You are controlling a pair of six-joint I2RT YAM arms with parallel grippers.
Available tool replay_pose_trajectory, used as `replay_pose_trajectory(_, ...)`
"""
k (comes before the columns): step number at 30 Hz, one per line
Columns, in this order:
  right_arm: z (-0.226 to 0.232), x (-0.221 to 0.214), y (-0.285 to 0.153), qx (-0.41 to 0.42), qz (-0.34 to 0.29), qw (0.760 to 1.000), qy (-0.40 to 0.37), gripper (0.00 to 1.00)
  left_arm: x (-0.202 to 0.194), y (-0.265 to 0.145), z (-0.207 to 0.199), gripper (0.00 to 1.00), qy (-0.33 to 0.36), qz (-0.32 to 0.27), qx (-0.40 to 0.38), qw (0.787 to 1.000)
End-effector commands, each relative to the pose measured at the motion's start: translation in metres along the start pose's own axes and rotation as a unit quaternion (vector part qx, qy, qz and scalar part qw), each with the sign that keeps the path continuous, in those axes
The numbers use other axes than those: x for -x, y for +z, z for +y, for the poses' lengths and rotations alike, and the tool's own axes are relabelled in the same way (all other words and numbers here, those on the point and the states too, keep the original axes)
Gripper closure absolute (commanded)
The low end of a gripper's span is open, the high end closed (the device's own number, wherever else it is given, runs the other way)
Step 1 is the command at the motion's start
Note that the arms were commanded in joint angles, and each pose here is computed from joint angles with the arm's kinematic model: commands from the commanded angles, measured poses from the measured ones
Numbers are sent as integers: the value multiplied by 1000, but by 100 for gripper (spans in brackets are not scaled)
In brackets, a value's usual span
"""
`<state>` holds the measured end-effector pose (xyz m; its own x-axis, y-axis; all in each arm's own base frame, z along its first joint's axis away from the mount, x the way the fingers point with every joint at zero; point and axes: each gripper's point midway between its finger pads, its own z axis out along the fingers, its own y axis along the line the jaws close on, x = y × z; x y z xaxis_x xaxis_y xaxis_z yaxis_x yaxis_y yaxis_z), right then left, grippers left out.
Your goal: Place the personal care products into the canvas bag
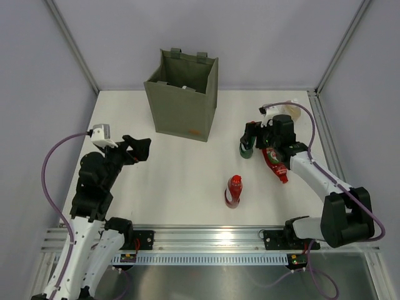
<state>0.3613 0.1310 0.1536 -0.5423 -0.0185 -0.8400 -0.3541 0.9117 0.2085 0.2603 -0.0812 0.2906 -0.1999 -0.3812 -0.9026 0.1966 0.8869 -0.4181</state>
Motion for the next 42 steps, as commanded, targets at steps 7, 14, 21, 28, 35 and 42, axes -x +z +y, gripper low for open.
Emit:
replay_pose_trajectory(7,-22,42,33,-80,-88,993,14,16,-12,-15,2,1,-82,-31,-4,996)
replay_pose_trajectory(14,-11,35,37,-47,-71,996,20,51,-31,-8,-35,1,-74,15,-121,990)
replay_pose_trajectory(21,12,37,24,33,-53,997,43,97,-64,11,-62,1,-42,102,-204,973)
replay_pose_trajectory(28,30,64,-14,172,-50,983,33,100,-73,20,-115,1,51,97,-357,928)
replay_pose_trajectory(35,73,84,-48,304,-57,951,-30,100,-95,37,-142,1,89,131,-443,883)
replay_pose_trajectory(42,120,82,-70,414,-35,906,-78,100,-109,61,-160,1,77,156,-480,860)
